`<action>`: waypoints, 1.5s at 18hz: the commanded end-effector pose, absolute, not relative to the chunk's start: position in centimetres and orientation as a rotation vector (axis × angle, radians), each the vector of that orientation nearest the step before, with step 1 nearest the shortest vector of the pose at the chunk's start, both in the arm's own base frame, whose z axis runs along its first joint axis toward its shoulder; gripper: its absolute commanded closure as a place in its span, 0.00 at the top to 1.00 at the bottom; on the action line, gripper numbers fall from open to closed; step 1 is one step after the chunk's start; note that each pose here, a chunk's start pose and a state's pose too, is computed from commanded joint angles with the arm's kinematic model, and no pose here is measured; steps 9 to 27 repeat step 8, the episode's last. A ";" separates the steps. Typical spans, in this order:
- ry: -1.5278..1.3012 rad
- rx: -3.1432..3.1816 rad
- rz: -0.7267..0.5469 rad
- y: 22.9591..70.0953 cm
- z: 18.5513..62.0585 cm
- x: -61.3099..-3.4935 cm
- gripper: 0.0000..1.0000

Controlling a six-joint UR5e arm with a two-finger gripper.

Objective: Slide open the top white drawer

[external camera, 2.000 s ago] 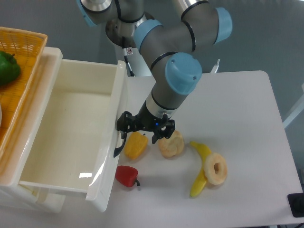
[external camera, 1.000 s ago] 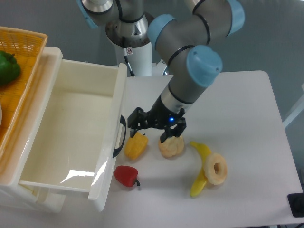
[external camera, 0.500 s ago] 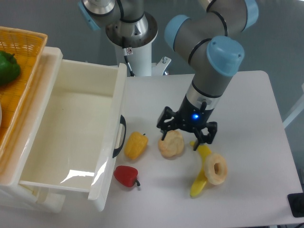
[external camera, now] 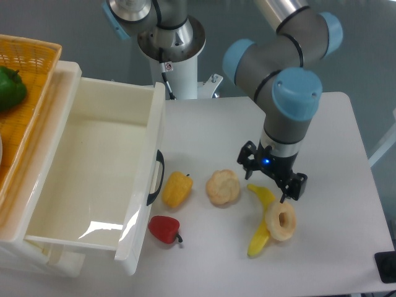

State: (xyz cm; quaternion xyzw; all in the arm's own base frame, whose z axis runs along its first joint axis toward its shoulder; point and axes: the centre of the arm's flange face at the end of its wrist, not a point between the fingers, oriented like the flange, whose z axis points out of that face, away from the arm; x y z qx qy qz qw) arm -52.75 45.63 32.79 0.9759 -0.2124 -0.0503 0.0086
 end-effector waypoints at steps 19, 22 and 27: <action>-0.756 2.993 -0.119 43.9 30.0 -56.4 1.00; -0.756 2.993 -0.119 43.9 30.0 -56.4 1.00; -0.756 2.993 -0.119 43.9 30.0 -56.4 1.00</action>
